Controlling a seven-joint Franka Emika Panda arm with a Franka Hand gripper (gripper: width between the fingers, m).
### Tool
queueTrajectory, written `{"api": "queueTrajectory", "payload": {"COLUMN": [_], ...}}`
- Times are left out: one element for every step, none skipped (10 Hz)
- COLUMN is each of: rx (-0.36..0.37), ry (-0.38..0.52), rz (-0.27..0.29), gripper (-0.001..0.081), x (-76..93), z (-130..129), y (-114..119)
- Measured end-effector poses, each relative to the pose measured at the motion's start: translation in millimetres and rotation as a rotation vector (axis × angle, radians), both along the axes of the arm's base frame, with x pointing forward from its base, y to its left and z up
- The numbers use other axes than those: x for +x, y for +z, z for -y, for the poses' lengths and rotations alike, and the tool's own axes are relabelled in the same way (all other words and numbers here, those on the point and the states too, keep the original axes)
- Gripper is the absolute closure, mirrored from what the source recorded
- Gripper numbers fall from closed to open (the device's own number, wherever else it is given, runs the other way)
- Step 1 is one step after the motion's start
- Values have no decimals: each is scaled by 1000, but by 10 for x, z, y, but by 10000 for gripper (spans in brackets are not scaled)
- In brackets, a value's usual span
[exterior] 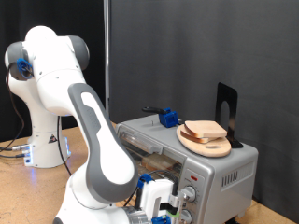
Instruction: Make a piece of toast with the oven
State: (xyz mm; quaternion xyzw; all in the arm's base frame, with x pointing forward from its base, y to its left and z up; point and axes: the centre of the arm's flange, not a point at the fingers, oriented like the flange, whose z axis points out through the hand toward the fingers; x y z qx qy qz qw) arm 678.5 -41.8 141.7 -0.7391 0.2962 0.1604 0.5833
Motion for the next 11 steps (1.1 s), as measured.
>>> {"api": "queueTrajectory", "payload": {"rx": [-1,1,7,10,13,18,25,26,23,28,30], "ry": [-4,-4,0,2,1,-1,1,1,-4,-9,-11], "rz": [-3,-7,-8,-6,-5,-3,1,5,4,4,6], "gripper": [-2,-2,10,10,190,190,369,369,570,597,597], "x": [-6,-20,-35,-42,-51,-54,-53,-57,-69,-76,-79], "z": [-3,-16,-58,-73,-81,-89,-101,-104,-93,-89,-86], "y": [-14,-31,-41,-38,-34,-24,12,59,78,73,69]}}
